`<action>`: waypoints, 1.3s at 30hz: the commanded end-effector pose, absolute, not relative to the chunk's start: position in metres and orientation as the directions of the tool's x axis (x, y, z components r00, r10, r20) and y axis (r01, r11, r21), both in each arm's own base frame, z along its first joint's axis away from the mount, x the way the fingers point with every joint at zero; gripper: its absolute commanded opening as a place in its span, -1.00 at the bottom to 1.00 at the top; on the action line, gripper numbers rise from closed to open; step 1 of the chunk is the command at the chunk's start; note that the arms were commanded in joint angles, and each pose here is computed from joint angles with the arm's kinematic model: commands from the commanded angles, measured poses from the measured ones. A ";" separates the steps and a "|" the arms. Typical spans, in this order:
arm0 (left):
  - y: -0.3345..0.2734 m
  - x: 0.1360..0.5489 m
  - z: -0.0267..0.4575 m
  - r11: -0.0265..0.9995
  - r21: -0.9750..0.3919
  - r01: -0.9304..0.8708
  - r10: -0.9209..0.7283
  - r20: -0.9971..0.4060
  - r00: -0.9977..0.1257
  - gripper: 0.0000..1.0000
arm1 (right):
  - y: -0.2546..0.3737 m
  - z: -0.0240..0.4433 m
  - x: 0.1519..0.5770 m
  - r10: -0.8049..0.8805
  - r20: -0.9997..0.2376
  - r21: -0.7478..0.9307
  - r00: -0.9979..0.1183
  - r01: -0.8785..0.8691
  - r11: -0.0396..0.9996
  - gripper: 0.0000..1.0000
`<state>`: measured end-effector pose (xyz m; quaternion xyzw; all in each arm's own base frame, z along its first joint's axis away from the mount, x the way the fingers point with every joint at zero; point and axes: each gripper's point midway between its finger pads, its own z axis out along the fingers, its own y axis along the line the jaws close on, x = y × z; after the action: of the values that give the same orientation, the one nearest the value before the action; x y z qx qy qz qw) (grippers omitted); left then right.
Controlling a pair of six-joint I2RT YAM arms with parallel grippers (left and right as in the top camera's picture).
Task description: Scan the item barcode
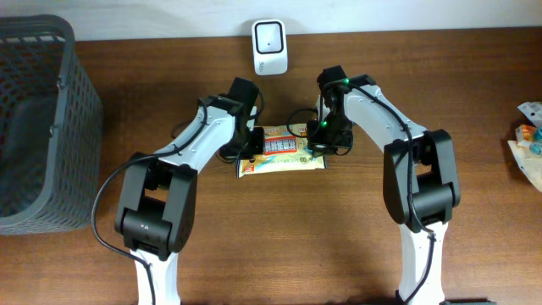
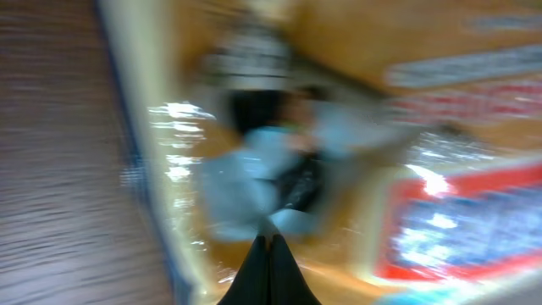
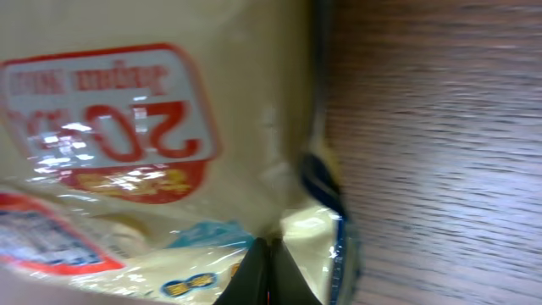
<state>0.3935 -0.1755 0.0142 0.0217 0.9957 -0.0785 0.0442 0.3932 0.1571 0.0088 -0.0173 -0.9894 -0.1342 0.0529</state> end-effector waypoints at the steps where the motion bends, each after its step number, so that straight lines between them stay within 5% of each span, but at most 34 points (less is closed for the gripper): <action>1: -0.121 0.400 0.007 0.996 0.093 -0.007 0.004 -0.118 -0.993 -1.00 | 0.144 0.015 0.397 0.050 0.088 0.178 -0.995 0.065 0.982 -0.92; 7: -0.109 0.425 0.062 0.995 0.077 -0.055 -0.040 -0.181 -0.983 -1.00 | 0.144 0.060 0.419 0.058 0.025 0.198 -0.998 0.062 0.978 -0.92; 8: -0.108 0.435 0.084 0.996 0.063 -0.068 -0.052 -0.220 -0.974 -1.00 | 0.143 0.075 0.428 0.061 -0.003 0.208 -0.998 0.059 0.976 -0.74; 11: -0.104 0.447 0.110 0.995 0.039 -0.087 -0.073 -0.281 -0.957 -1.00 | 0.144 0.088 0.440 0.036 -0.055 0.226 -0.998 0.023 0.974 0.97; 12: -0.102 0.448 0.111 0.995 0.037 -0.092 -0.077 -0.286 -0.955 -1.00 | 0.144 0.088 0.441 0.020 -0.062 0.226 -0.998 0.005 0.974 0.97; 13: -0.097 0.449 0.110 0.994 0.038 -0.102 -0.087 -0.283 -0.955 -0.61 | 0.144 0.086 0.440 -0.003 -0.061 0.223 -0.998 -0.017 0.975 0.97; 14: -0.094 0.449 0.108 0.993 0.040 -0.110 -0.094 -0.280 -0.955 -0.01 | 0.143 0.083 0.439 -0.005 -0.055 0.217 -0.998 -0.017 0.976 0.98; 17: -0.078 0.449 0.105 0.989 0.038 -0.143 -0.127 -0.267 -0.955 0.99 | 0.138 0.073 0.436 -0.005 -0.038 0.193 -0.999 -0.012 0.981 0.98; 28: -0.051 0.430 0.072 0.975 -0.041 -0.217 -0.221 -0.147 -0.964 0.99 | 0.173 0.006 0.421 -0.035 0.025 0.345 -0.999 -0.024 0.938 0.97; 39: -0.049 0.419 0.050 0.975 -0.031 -0.218 -0.220 -0.120 -0.968 1.00 | 0.176 0.004 0.397 -0.102 0.093 0.338 -0.990 -0.065 0.939 0.98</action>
<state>0.4216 -0.0483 0.0488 -0.1088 0.9922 -0.0032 0.0612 0.4215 0.1785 0.0161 0.0327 -0.9834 -0.1782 0.0047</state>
